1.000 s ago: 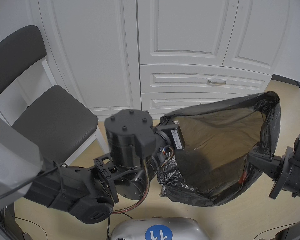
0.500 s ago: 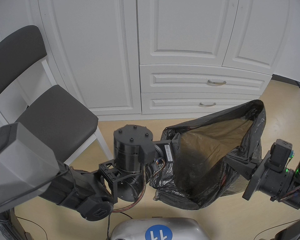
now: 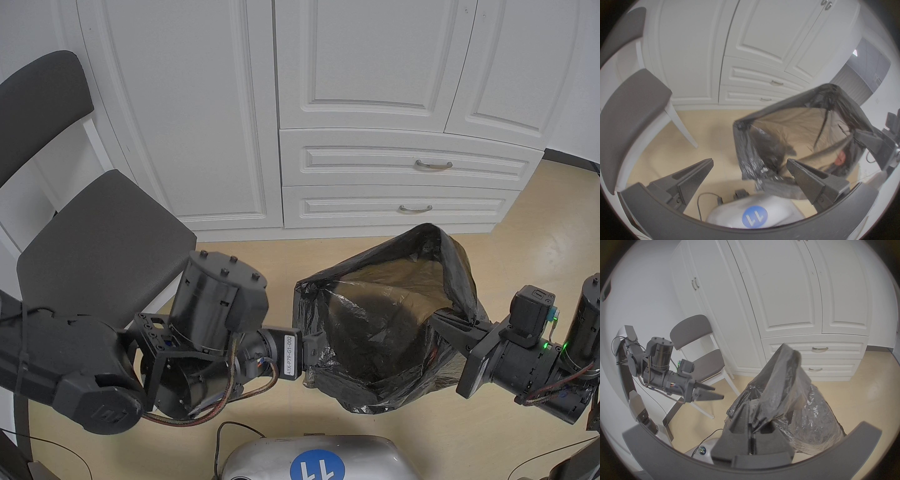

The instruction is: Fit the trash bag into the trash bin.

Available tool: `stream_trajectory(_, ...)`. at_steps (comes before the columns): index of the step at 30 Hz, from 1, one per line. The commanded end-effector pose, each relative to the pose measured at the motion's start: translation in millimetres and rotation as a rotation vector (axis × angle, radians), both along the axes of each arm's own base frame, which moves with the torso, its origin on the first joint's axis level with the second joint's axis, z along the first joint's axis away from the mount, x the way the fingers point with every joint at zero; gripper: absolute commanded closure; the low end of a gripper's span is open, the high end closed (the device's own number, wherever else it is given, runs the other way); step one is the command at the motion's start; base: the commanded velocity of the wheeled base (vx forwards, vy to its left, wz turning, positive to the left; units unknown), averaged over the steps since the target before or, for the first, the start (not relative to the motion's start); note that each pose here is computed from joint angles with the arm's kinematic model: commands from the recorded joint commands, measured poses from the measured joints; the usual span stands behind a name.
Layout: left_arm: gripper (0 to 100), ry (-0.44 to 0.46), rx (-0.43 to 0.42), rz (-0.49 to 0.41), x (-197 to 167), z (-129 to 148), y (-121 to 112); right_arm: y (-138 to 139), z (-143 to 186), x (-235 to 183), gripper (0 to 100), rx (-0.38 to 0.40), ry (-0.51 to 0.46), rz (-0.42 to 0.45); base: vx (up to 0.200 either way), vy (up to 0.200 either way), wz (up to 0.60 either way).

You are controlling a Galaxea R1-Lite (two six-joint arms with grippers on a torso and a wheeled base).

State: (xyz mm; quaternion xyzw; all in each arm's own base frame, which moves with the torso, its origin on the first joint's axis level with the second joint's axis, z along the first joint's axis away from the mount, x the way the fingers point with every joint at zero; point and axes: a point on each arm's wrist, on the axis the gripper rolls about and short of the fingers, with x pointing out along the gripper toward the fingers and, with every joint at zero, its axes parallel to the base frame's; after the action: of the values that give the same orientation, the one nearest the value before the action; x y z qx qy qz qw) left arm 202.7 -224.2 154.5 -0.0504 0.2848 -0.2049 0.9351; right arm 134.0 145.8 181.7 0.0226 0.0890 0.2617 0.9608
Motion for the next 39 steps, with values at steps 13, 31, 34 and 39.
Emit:
stream_trajectory(13,0,0.284,-0.054,0.02,31,-57,-30,16,-10,24,100,0.041,-0.011,-0.098,0.0,0.0,0.0)
stream_trajectory(31,0,0.35,-0.075,0.125,63,-89,-37,11,-4,27,100,0.061,-0.03,-0.123,0.0,0.0,0.0)
stream_trajectory(34,0,0.363,-0.135,0.162,70,-89,-43,11,-4,27,100,0.063,-0.032,-0.123,0.0,0.0,0.0)
stream_trajectory(39,0,0.391,-0.173,0.169,73,-89,-47,11,-4,27,100,0.061,-0.03,-0.122,0.0,0.0,0.0)
